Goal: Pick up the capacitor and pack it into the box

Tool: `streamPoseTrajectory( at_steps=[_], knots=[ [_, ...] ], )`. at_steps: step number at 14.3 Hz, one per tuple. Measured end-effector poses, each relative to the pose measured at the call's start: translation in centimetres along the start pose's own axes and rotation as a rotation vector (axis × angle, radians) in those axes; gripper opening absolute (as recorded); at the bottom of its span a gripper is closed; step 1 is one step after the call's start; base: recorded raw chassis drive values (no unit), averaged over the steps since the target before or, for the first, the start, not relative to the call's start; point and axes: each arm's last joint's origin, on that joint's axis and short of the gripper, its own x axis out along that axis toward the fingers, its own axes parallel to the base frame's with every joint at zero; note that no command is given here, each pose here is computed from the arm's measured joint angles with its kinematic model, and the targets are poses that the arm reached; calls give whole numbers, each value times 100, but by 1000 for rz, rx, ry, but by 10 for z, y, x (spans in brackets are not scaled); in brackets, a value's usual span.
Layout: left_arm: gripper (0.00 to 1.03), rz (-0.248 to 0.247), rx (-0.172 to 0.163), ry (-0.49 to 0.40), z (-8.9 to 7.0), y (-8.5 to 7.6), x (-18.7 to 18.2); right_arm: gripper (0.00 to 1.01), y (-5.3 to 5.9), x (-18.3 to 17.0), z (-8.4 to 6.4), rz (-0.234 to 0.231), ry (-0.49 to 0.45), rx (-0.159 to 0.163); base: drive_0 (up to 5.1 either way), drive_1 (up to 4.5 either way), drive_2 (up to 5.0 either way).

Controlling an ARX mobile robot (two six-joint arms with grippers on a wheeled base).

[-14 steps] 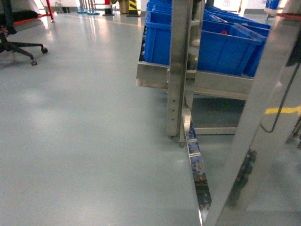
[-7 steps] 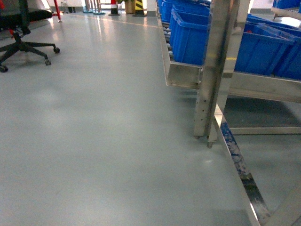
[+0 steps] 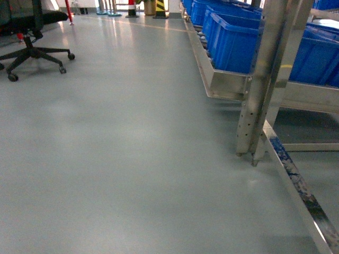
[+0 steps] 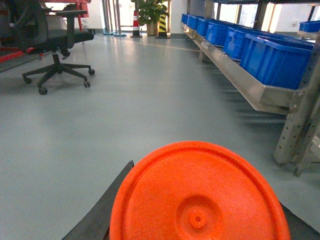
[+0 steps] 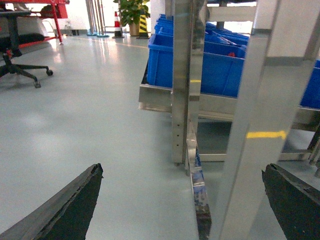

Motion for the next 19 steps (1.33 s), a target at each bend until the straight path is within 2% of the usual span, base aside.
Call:
streamPoseTrajectory(
  at_steps=[19],
  knots=[
    [43,0,0,-2,0,0,0,98,0,0,0,-2,4,0,-497,245,245]
  ],
)
